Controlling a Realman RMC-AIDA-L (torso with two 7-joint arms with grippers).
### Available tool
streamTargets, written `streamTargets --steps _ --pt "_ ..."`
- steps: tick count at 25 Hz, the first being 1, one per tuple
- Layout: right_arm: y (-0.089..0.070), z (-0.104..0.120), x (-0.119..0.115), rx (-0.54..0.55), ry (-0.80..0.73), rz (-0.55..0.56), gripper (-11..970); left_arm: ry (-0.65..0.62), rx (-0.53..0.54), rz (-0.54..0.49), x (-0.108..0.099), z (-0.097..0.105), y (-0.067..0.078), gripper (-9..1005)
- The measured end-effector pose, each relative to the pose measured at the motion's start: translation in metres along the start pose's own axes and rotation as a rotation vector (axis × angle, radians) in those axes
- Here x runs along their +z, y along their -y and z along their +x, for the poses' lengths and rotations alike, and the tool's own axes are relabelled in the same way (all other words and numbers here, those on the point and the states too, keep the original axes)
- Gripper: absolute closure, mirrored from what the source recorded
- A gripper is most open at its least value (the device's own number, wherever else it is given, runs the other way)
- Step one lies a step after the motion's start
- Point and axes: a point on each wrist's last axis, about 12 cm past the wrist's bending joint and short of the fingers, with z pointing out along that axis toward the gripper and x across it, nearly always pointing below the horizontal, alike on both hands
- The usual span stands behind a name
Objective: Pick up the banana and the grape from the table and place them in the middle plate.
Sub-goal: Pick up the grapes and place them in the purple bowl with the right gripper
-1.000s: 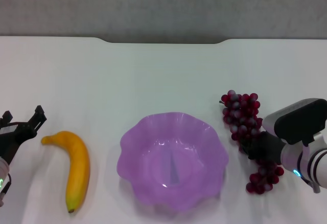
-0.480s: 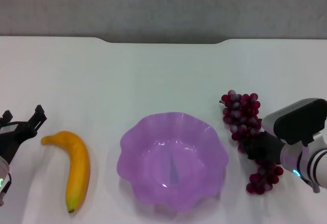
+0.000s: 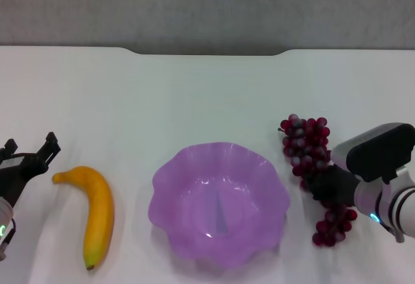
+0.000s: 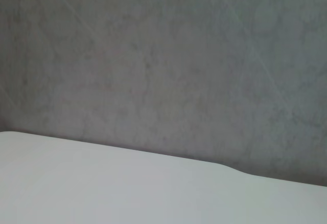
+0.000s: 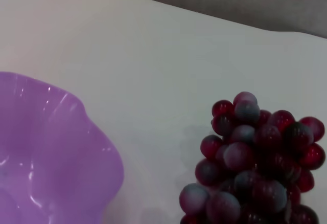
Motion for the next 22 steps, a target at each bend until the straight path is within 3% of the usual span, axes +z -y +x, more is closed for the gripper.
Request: streamTargets --steps 13,22 --pt "-0.017 0.006 -0.022 -0.073 0.306 0.052 714 -0.003 -0.002 -0.010 -0.002 0.002 -0.003 103" --pt "-0.026 0.002 -0.053 -0.130 0.568 0.101 734 -0.007 -0.005 -0.018 -0.005 0.003 -0.005 103"
